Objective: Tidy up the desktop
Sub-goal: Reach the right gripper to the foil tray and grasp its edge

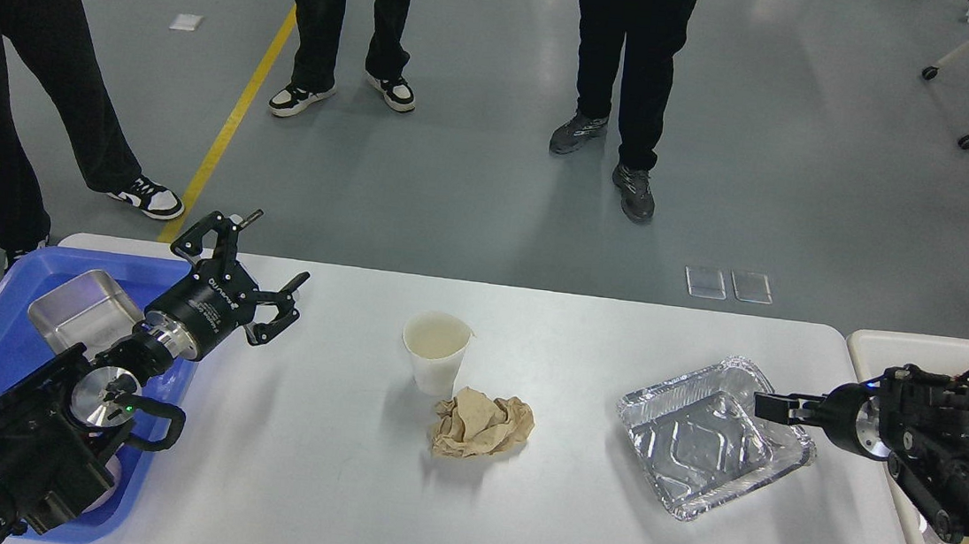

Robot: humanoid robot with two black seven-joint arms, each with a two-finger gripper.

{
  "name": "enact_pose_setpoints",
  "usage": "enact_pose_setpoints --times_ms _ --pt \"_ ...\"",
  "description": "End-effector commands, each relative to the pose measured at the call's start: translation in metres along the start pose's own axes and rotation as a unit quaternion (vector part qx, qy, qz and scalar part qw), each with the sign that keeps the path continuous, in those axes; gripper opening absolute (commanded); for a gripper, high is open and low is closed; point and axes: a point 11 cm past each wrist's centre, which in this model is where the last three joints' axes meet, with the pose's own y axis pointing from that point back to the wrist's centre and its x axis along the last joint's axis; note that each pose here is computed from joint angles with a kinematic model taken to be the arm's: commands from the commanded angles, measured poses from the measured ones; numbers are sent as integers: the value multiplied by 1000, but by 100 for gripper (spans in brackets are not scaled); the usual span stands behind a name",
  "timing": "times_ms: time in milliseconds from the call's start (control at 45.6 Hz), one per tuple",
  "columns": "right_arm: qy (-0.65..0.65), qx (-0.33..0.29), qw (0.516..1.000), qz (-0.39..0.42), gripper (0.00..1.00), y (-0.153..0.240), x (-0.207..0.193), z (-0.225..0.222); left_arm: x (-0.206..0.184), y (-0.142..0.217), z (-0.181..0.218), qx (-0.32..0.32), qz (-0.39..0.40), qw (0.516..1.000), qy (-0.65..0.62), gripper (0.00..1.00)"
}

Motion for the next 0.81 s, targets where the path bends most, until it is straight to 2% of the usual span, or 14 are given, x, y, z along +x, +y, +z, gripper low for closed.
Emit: enact_pose_setpoints --times_ms 0,110,307,460,526,723,745,789 --pt "-1 2 1000 3 99 -6 -3 -6 0 0 0 0 0 1000 0 96" --pt "-1 4 1000 1 95 -10 -6 -10 0 0 0 0 -1 1000 0 96" --pt "14 -17 1000 -13 61 -13 -17 -1 1 2 -2 0 1 1000 2 96" --pt "25 -18 999 -15 51 -15 -20 0 0 1 -2 -1 0 1000 2 96" --pt "28 -18 999 -18 40 -15 -21 0 1 2 -1 -2 0 1000 2 96" --pt "36 -11 999 -25 23 -16 -24 -4 0 1 -2 -1 0 1000 3 96" --pt "37 -10 999 -27 19 -16 -25 -4 0 1 -3 -1 0 1000 2 96" --pt "35 -6 999 -28 1 -16 -24 -5 0 1 -2 -1 0 1000 3 96"
